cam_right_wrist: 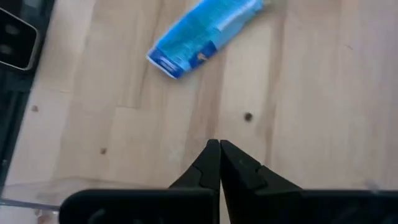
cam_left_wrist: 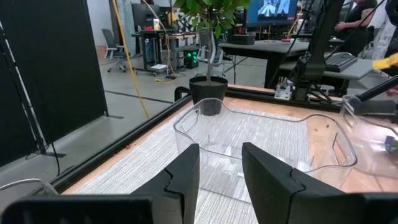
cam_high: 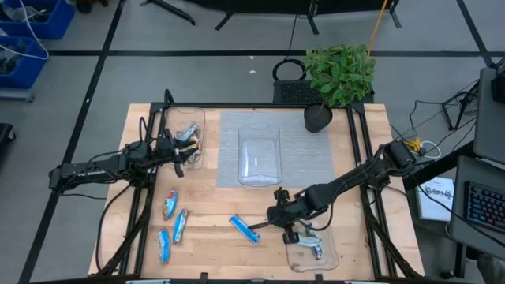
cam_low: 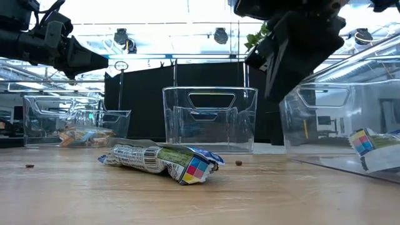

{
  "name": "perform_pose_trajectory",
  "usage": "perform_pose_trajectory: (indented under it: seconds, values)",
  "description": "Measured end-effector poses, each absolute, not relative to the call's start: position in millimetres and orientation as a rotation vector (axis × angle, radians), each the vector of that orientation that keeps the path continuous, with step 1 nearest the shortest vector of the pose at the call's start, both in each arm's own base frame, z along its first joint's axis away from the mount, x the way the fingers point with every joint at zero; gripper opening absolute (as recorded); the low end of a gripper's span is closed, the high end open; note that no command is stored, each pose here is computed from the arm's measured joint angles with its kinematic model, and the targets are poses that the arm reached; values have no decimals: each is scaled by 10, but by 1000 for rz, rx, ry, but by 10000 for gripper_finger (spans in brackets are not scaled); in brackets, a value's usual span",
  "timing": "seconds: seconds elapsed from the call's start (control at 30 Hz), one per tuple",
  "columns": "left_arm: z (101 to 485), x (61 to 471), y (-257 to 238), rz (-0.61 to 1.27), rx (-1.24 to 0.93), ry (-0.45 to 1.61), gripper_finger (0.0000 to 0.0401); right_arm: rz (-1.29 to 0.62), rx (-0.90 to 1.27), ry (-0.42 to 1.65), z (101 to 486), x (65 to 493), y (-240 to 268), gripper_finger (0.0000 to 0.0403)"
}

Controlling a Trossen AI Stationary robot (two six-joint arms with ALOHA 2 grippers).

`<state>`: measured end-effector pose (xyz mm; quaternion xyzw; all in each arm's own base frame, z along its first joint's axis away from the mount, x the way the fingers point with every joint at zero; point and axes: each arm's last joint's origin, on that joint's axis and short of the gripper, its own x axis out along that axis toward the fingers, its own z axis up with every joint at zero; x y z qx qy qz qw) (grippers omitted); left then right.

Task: Pick and place Granola Bars by type
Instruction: Adjust the bottom right transparent bin, then put the blue granola bar into the bottom right transparent bin

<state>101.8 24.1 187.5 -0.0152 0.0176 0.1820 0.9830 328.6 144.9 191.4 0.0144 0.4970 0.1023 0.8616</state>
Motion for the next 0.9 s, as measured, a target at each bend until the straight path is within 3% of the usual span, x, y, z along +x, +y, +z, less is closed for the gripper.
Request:
perform_pose_trajectory:
  seconds: [0.3, 0.53, 0.9]
  values:
    - [1874, 1018, 241, 366, -30, 36, 127, 163, 17, 1002, 2154, 3116, 1509, 0]
    - [1874, 1018, 241, 366, -30, 36, 127, 333, -19, 693, 2476, 3252, 1589, 0]
    - [1874, 1018, 241, 366, -30, 36, 127, 392, -162, 760, 2725, 3742, 1612, 0]
